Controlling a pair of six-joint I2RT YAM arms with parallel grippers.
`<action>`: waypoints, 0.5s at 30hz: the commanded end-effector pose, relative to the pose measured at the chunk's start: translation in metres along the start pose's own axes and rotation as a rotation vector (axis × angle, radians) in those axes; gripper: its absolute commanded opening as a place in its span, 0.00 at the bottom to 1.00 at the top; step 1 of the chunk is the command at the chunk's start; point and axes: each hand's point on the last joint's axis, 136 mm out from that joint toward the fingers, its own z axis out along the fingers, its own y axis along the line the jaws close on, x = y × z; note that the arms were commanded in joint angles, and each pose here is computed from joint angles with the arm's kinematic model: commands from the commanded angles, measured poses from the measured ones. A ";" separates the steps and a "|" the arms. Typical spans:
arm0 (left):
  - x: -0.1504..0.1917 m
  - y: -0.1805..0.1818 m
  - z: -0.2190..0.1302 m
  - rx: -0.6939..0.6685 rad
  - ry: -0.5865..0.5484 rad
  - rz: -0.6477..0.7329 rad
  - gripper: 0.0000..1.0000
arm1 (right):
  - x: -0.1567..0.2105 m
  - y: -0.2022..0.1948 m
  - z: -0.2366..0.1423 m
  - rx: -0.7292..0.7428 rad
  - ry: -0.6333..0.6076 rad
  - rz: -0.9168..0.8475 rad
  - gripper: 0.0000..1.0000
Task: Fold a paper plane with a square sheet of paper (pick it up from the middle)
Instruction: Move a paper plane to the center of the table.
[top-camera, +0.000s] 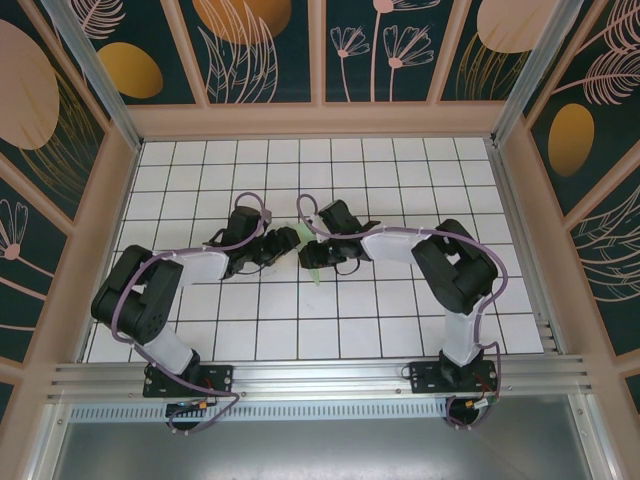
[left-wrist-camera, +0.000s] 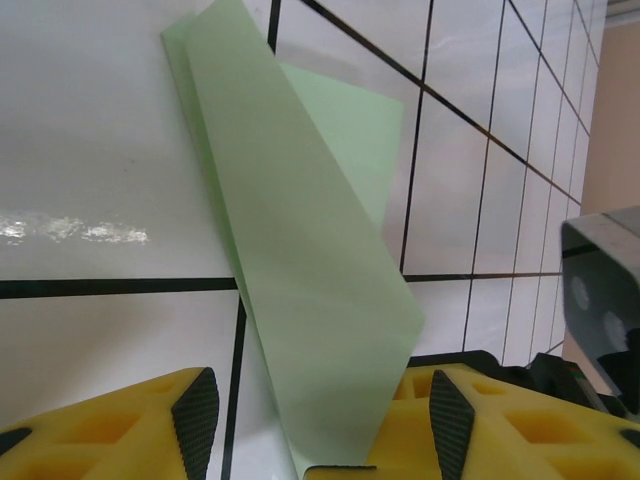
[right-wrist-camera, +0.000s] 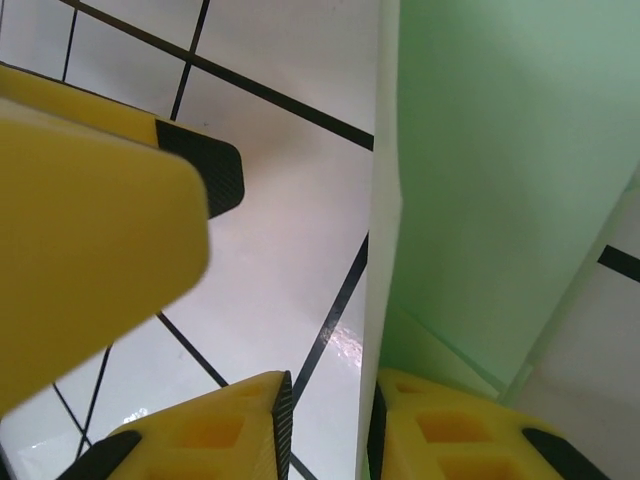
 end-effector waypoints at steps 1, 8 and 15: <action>-0.001 -0.009 0.004 0.029 0.009 0.012 0.61 | -0.004 0.001 -0.003 0.034 -0.011 -0.042 0.28; -0.004 -0.011 -0.003 0.011 -0.018 0.023 0.61 | -0.018 0.009 -0.040 0.007 -0.135 -0.008 0.38; -0.002 -0.006 -0.004 -0.183 -0.070 0.121 0.62 | -0.022 -0.039 -0.091 0.159 -0.345 0.166 0.58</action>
